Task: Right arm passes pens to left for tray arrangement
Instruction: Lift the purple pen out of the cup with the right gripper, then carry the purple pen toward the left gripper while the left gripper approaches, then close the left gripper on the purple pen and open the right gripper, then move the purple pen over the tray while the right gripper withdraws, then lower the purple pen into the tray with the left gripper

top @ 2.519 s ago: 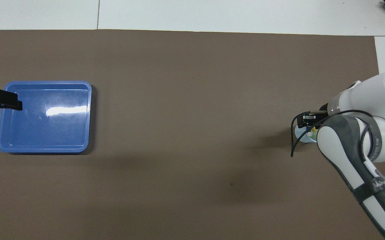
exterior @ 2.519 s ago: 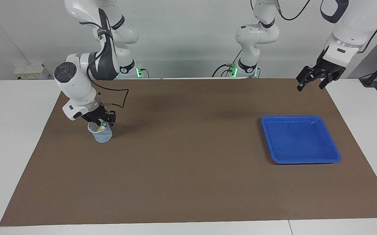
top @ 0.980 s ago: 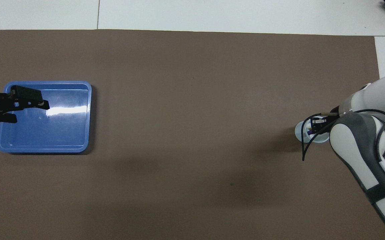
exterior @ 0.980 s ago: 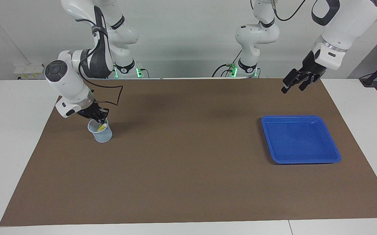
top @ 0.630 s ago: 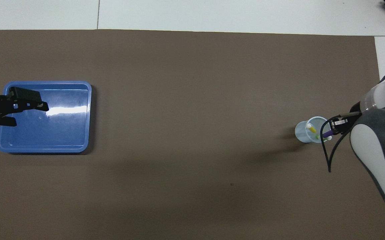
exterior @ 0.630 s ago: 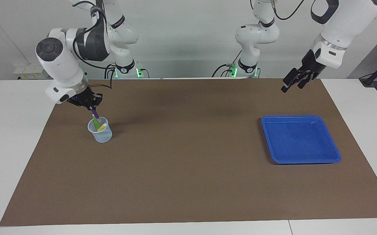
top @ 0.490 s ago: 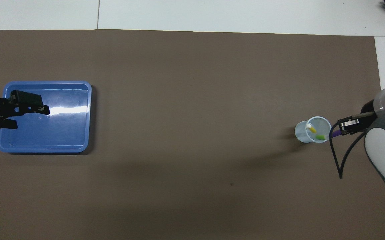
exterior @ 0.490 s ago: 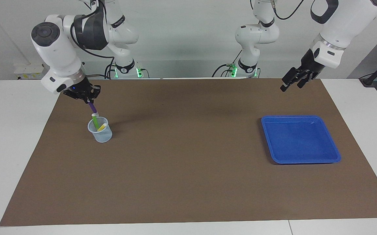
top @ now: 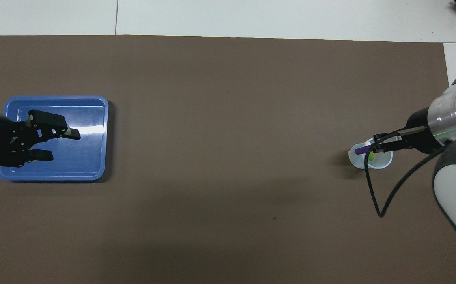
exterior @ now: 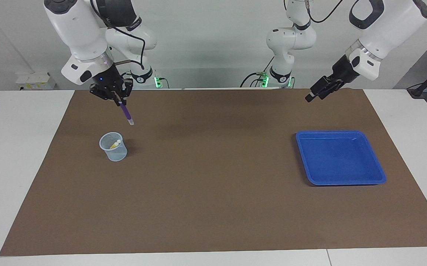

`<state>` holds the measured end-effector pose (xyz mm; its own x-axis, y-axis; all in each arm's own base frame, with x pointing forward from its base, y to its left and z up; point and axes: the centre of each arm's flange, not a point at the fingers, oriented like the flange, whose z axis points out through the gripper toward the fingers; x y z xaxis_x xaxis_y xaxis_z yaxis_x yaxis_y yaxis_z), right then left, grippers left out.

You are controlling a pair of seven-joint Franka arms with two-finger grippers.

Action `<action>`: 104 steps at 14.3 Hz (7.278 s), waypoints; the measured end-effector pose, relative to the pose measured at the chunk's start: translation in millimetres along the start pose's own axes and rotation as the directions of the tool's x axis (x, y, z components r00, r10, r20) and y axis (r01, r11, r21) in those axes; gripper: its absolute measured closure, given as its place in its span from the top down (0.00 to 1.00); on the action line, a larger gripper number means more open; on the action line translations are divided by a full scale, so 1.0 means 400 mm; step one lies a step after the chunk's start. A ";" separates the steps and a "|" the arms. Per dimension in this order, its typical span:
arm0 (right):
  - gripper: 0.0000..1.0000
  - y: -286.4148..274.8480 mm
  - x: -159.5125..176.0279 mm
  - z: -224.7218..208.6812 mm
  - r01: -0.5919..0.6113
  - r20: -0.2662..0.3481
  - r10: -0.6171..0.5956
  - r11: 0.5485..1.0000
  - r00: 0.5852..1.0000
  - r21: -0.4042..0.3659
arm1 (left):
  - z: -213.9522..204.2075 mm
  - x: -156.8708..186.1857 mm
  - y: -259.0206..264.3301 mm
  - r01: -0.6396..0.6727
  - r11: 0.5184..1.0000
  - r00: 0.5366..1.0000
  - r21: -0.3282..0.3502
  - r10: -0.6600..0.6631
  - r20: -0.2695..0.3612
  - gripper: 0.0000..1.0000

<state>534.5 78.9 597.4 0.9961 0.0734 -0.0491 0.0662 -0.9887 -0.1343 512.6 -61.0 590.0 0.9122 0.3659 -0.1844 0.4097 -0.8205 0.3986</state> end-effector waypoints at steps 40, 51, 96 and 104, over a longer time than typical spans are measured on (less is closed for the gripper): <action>0.18 -0.609 -0.044 0.133 -0.490 0.057 0.573 0.640 0.818 0.593 | 0.372 -0.308 0.279 0.760 0.415 0.584 -0.500 -0.773 0.247 0.90; 0.18 -0.607 -0.043 0.133 -0.490 0.057 0.574 0.639 0.817 0.593 | 0.374 -0.322 0.288 0.772 0.394 0.567 -0.499 -0.781 0.261 0.40; 1.00 0.023 -0.021 0.140 0.219 0.041 -0.215 0.963 0.976 -0.155 | 0.185 -0.057 -0.089 -0.300 0.930 0.951 0.212 0.308 -0.006 0.17; 1.00 0.063 0.007 0.181 0.269 -0.041 -0.280 0.947 0.959 -0.177 | 0.271 0.081 -0.180 -0.416 0.851 0.905 0.321 0.422 0.054 0.17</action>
<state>534.6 63.5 522.0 0.9392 0.3419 0.0315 0.3409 -0.9395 0.0345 512.0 -37.5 457.8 0.9981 -0.0388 -0.0477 -0.0324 -0.9913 0.1279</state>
